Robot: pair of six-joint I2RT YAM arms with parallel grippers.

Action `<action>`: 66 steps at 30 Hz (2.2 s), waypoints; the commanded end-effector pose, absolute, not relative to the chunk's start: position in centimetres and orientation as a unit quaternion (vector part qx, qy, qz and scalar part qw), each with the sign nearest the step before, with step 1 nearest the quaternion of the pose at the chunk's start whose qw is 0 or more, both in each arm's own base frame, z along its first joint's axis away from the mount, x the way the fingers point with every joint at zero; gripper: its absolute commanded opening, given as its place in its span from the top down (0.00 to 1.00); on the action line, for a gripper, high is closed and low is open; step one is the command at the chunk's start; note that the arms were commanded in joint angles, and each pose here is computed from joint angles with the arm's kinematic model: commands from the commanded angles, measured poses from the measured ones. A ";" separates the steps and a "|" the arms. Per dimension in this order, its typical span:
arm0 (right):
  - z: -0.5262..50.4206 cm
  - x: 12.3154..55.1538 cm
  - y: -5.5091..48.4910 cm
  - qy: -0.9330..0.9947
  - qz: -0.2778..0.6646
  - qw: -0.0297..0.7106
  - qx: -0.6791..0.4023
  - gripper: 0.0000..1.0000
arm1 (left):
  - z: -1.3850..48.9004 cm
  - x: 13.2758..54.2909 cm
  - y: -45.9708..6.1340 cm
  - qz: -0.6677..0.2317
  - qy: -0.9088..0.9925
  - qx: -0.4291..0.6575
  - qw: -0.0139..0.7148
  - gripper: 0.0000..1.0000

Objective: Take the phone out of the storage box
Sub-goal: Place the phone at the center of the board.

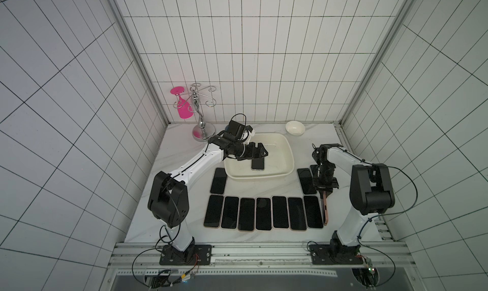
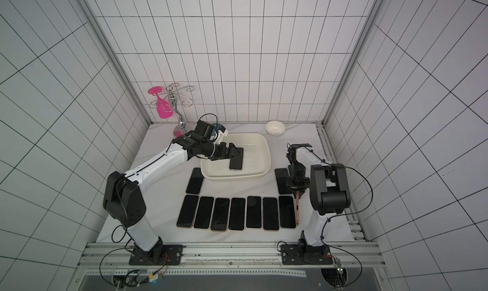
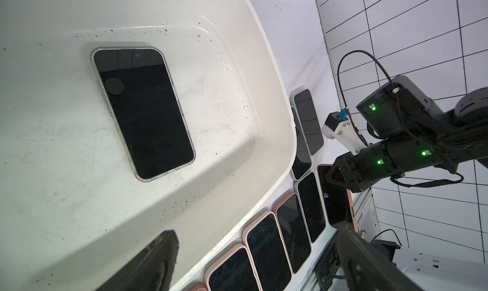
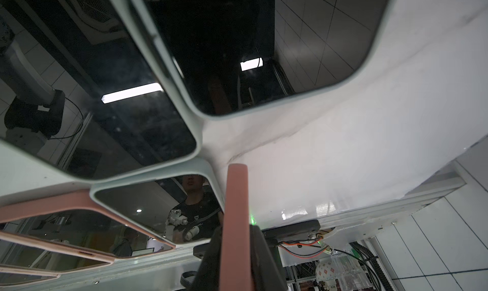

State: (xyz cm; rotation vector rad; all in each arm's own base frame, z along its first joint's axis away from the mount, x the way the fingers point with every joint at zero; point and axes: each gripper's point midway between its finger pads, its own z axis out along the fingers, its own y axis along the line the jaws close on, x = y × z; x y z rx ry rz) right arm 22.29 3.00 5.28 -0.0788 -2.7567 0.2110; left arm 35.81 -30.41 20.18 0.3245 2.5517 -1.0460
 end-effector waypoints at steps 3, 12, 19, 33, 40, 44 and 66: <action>4.7 21.4 2.4 -0.973 0.089 0.213 -0.028 0.89 | 19.2 35.8 -30.9 -0.373 0.904 0.117 0.173 0.02; 3.9 21.6 2.4 -0.971 0.091 0.220 -0.026 0.82 | 18.2 35.7 -30.8 -0.365 0.909 0.115 0.165 0.02; 4.6 22.1 1.1 -0.973 0.095 0.202 -0.049 0.69 | 18.2 35.8 -30.7 -0.362 0.910 0.115 0.168 0.02; 4.7 22.7 -0.9 -0.976 0.037 0.188 -0.104 0.66 | 17.8 35.6 -30.5 -0.356 0.913 0.113 0.164 0.02; 4.1 23.2 -2.7 -0.973 0.023 0.190 -0.128 0.60 | 17.4 35.6 -30.4 -0.352 0.915 0.110 0.161 0.02; 3.9 23.8 -2.9 -0.972 0.008 0.187 -0.140 0.56 | 17.3 35.6 -30.3 -0.351 0.916 0.109 0.160 0.02; 5.5 26.7 -2.0 -0.966 -0.099 0.123 -0.203 0.45 | 16.7 35.0 -29.8 -0.346 0.919 0.107 0.155 0.02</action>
